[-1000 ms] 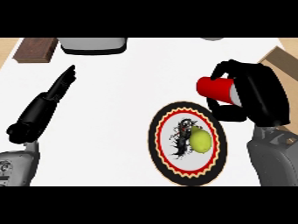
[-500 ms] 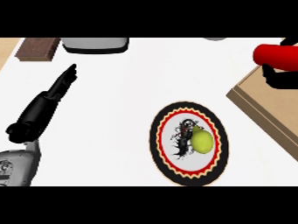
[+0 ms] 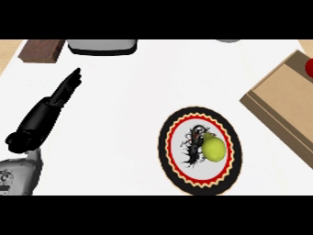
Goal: Pick the can from the plate and place it in the cardboard box
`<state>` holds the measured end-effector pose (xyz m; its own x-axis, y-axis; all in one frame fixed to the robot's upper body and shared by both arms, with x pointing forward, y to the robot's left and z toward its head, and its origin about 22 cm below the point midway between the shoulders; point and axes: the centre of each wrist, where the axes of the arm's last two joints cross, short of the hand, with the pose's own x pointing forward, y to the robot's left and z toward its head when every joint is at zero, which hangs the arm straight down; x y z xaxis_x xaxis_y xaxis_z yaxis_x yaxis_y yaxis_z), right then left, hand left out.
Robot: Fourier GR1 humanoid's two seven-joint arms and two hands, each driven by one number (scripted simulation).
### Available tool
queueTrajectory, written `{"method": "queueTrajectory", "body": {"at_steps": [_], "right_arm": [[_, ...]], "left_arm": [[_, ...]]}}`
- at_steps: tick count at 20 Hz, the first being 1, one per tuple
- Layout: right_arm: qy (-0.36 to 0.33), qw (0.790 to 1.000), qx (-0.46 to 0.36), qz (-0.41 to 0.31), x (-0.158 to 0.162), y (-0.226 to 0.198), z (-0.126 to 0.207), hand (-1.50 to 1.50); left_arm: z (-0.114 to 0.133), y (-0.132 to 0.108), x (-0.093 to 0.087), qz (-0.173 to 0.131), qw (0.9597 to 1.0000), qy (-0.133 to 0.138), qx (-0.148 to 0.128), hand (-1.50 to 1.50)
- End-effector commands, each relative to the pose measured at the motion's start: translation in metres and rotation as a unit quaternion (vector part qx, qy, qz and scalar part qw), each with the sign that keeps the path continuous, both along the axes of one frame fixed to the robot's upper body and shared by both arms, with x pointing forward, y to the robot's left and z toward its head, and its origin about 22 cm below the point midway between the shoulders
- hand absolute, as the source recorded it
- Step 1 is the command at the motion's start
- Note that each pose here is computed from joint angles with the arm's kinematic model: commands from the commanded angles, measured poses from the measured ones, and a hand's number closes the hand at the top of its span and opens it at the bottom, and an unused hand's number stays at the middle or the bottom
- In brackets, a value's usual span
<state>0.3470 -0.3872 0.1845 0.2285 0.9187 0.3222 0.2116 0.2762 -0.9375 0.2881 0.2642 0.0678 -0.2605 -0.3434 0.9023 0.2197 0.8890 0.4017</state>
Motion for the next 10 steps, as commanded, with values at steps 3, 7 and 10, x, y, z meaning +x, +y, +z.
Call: {"method": "queueTrajectory", "body": {"at_steps": [3, 7, 10], "right_arm": [[0.122, 0.992, 0.022, -0.001, 0.011, -0.054, -0.003, 1.5], [0.185, 0.983, 0.005, 0.013, -0.003, -0.078, -0.022, 1.5], [0.231, 0.973, 0.015, 0.004, 0.002, -0.096, -0.016, 1.5]], "left_arm": [[-0.008, -0.003, 0.009, -0.002, 1.0, -0.001, 0.002, 0.0], [-0.008, 0.003, -0.002, -0.005, 1.0, 0.003, 0.006, 0.0], [-0.011, -0.02, 0.003, -0.006, 1.0, 0.001, -0.003, 0.0]]}}
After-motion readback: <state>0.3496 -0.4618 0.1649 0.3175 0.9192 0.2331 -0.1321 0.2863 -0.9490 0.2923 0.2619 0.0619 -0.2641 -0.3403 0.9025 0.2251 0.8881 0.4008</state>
